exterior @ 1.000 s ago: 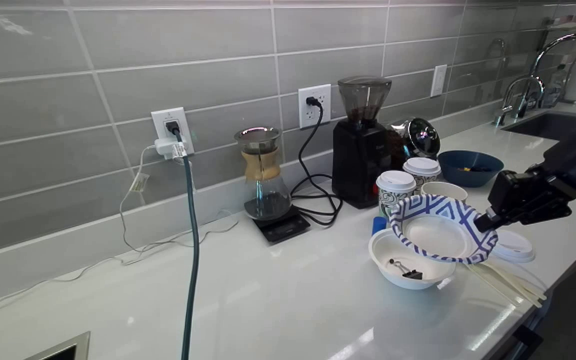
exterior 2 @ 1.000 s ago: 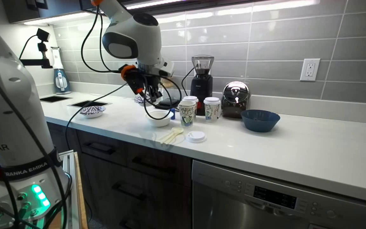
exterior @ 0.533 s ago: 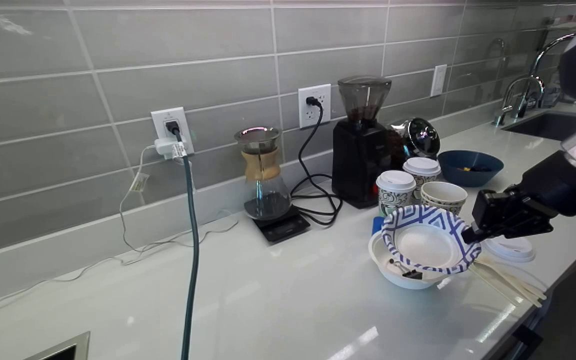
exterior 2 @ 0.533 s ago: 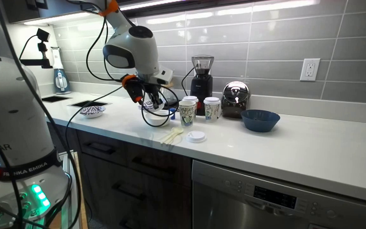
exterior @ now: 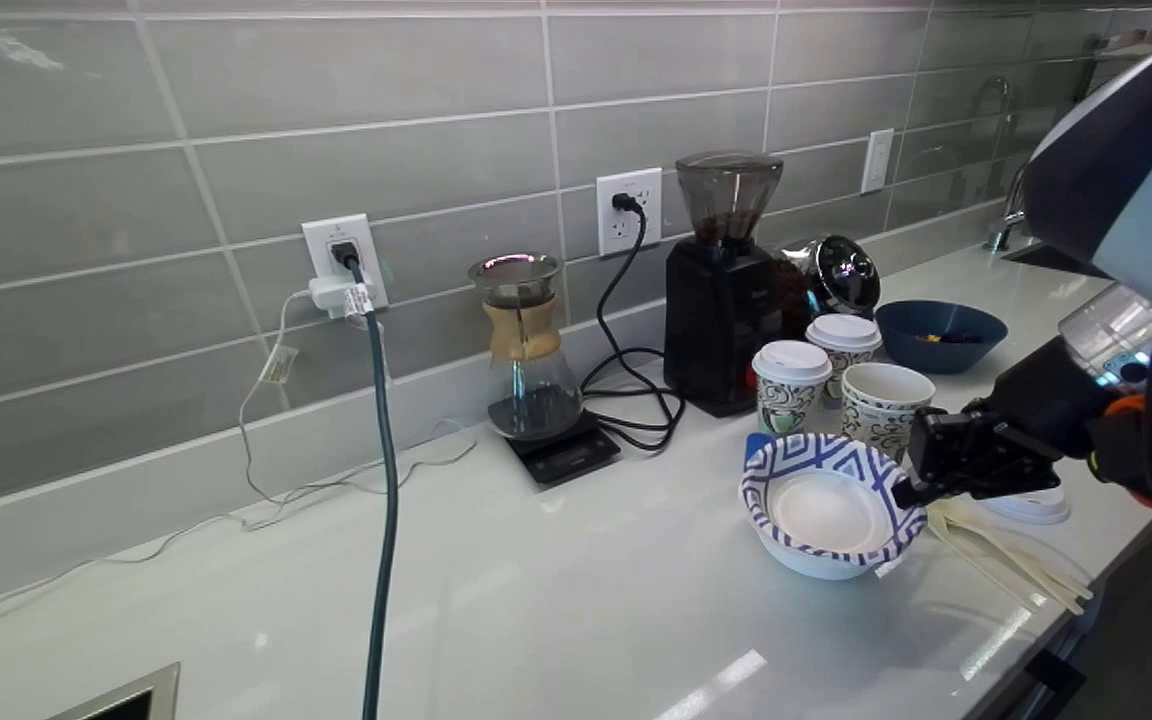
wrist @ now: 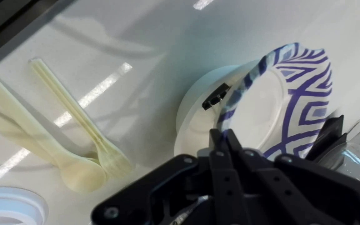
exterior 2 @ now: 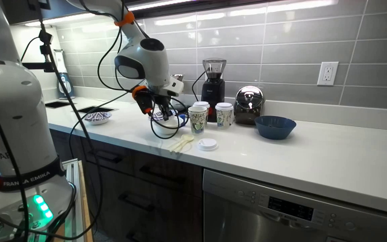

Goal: Pour the contents of the white plate into the open paper cup on the left

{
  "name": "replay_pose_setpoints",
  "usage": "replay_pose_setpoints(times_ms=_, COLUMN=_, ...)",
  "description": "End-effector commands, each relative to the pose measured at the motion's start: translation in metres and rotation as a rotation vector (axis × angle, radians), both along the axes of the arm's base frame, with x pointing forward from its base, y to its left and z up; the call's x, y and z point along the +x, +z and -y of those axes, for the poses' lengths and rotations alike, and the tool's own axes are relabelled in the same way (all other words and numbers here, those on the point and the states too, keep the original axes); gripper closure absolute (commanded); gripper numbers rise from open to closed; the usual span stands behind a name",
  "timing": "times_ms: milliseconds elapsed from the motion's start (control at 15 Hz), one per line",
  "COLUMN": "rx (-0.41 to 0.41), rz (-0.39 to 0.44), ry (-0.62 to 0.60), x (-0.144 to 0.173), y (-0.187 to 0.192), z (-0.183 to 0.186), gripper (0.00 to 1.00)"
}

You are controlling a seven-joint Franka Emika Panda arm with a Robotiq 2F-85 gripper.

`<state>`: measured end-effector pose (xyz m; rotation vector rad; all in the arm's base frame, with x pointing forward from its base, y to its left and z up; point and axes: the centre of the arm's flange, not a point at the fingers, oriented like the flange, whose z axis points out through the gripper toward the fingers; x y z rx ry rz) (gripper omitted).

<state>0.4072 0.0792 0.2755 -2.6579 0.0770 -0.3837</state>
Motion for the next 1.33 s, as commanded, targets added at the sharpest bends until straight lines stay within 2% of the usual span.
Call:
replay_pose_setpoints(times_ms=0, rx=0.015, rz=0.031, ry=-0.012, x=0.014, y=-0.011, z=-0.007, gripper=0.71)
replay_pose_setpoints(times_ms=400, rx=-0.029, rz=0.121, ry=0.018, x=0.021, y=0.015, z=0.002, gripper=0.29)
replay_pose_setpoints(times_ms=667, rx=-0.11, rz=0.198, ry=0.134, x=0.005, y=0.057, z=0.023, gripper=0.03)
replay_pose_setpoints(times_ms=800, rx=-0.152, rz=0.268, ry=0.198, x=-0.001, y=0.088, z=0.042, gripper=0.0)
replay_pose_setpoints(times_ms=933, rx=-0.158, rz=0.318, ry=0.233, x=-0.003, y=0.123, z=0.066, gripper=0.0)
replay_pose_setpoints(times_ms=1067, rx=-0.149, rz=0.349, ry=0.261, x=-0.005, y=0.159, z=0.085, gripper=0.0)
replay_pose_setpoints(times_ms=1267, rx=-0.18, rz=0.38, ry=0.26, x=-0.011, y=0.213, z=0.119, gripper=0.0)
